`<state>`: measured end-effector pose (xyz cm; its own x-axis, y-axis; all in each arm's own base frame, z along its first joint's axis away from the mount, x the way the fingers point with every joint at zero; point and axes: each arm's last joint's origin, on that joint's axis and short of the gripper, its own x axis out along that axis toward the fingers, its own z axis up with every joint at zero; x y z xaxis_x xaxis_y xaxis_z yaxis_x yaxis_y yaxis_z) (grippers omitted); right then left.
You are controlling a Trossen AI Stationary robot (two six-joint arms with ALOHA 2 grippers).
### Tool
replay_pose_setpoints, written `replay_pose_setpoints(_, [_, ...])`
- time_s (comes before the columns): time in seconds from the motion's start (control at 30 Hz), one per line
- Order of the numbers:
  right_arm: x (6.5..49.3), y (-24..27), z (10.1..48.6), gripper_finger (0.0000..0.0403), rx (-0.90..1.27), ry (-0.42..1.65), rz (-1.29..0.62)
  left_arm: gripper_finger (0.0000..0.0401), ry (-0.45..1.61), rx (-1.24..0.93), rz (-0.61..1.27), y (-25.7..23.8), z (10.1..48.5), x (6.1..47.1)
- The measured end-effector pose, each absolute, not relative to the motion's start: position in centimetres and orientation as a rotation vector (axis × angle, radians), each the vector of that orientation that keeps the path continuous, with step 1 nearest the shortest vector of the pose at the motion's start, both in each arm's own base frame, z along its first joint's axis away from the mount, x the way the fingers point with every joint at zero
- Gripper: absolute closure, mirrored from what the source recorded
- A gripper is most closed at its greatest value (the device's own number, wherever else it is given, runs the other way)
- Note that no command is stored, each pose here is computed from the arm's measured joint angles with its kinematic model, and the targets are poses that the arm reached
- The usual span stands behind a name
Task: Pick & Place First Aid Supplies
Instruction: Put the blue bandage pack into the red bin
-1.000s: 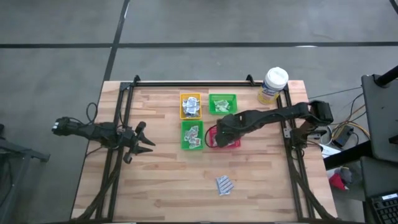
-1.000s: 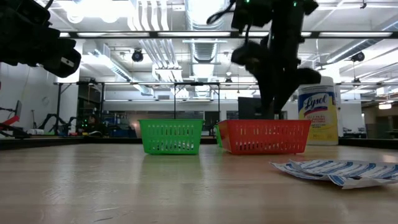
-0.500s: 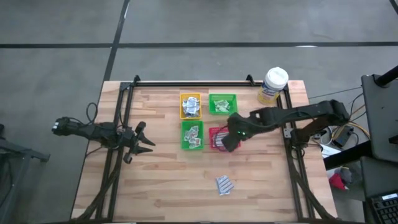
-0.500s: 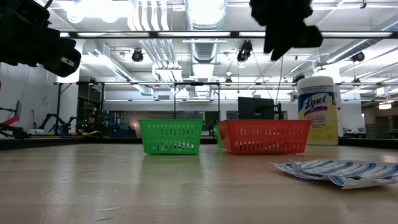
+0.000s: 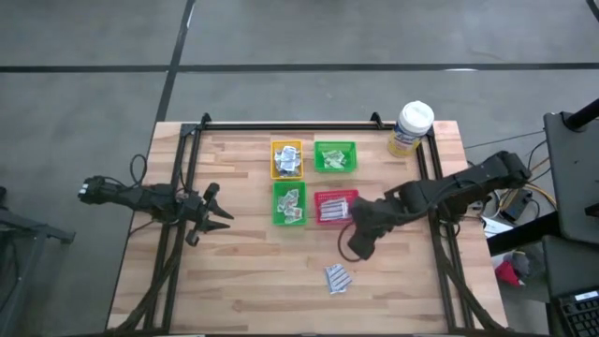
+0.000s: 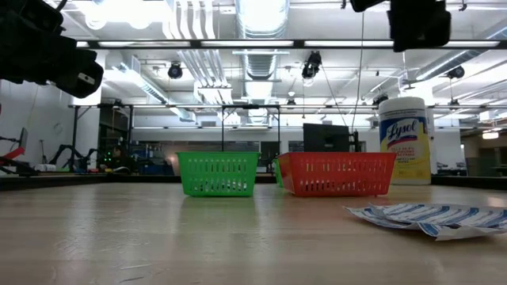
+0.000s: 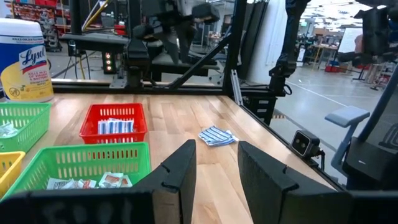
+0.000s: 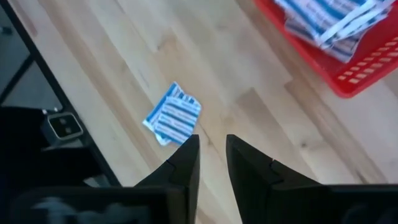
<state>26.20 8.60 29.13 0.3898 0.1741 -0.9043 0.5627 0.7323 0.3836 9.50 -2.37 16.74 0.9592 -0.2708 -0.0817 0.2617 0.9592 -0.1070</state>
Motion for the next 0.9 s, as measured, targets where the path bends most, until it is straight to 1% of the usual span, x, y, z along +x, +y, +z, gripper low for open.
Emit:
replay_pose_setpoints(0.23, [26.0, 10.3, 28.2, 0.0330, 0.709, 1.227, -0.239, 0.0286, 0.096, -0.096, -0.270, -2.4, 16.7, 9.5])
replay_pose_setpoints(0.5, [25.9, 10.7, 27.7, 0.0328, 0.709, 1.247, -0.245, 0.0286, 0.097, -0.096, -0.270, -2.4, 16.7, 9.5])
replay_pose_setpoints(0.73, [26.0, 11.2, 27.5, 0.0339, 0.789, 1.304, -0.205, 0.0286, 0.097, -0.096, -0.271, -2.4, 16.7, 9.5])
replay_pose_setpoints(0.9, [26.6, 12.1, 26.1, 0.0341, 0.809, 1.373, -0.206, 0.0286, 0.097, -0.098, -0.271, -2.4, 16.7, 9.5])
